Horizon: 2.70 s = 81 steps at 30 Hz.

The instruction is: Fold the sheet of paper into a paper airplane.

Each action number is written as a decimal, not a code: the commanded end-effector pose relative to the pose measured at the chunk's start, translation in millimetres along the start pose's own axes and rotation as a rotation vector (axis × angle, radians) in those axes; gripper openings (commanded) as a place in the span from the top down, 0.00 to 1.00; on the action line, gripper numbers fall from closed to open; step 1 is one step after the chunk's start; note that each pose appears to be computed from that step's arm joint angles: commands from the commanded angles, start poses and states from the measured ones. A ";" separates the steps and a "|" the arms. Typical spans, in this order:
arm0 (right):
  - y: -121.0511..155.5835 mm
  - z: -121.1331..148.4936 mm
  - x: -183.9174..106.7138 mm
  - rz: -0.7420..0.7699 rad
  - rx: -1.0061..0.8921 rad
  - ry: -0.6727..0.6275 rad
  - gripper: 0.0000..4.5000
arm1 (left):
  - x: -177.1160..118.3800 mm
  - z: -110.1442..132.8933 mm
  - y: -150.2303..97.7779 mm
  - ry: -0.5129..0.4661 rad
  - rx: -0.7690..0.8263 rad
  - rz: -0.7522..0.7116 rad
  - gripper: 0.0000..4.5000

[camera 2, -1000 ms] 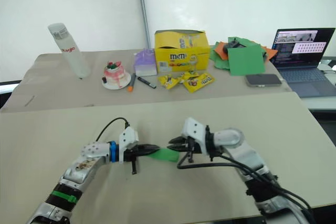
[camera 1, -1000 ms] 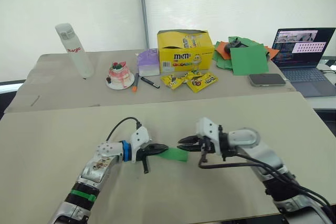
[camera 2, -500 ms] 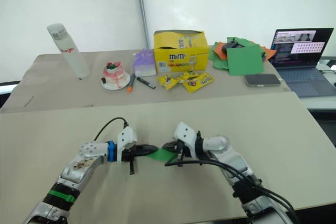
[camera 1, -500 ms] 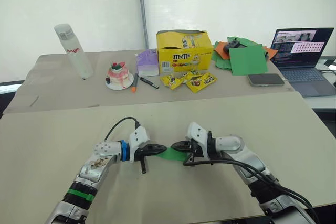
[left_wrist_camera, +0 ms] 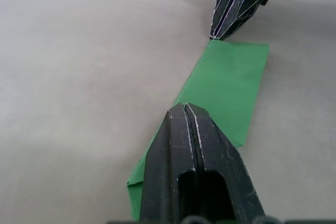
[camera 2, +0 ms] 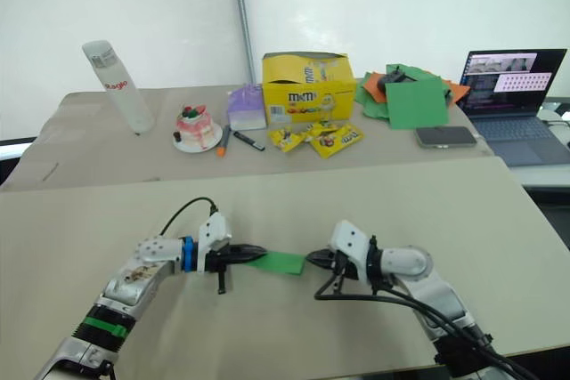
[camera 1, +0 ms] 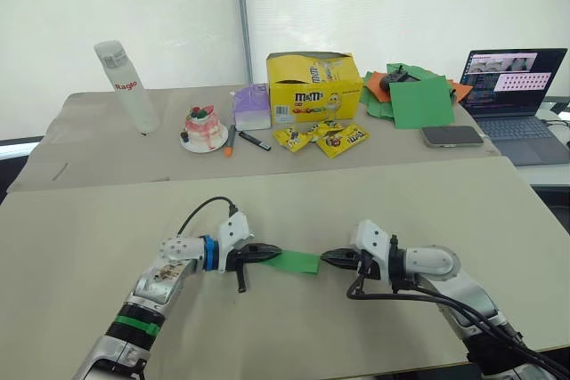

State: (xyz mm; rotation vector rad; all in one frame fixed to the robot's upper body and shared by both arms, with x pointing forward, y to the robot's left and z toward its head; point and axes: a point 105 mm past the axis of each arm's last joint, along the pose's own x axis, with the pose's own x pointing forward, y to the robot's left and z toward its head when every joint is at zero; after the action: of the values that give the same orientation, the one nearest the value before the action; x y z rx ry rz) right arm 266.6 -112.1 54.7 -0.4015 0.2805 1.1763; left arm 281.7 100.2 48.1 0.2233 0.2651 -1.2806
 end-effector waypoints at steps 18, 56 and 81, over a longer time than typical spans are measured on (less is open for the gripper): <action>18.9 102.9 -6.3 0.270 -0.224 -0.053 1.00 | -82.8 63.3 -0.1 -0.056 -0.083 0.086 1.00; -12.1 137.7 51.1 0.128 -0.228 0.137 0.34 | -105.6 65.2 -3.0 -0.015 -0.025 0.296 0.52; -4.7 92.0 67.5 0.127 -0.131 0.258 0.75 | -119.0 44.3 -8.1 0.111 -0.010 0.263 0.00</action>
State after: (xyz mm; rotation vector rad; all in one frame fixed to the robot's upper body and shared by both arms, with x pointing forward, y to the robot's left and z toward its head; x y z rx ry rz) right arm 296.9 -21.2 95.8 -0.6722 0.5172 1.2654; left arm 244.3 194.6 121.8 0.2809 0.3484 -0.9910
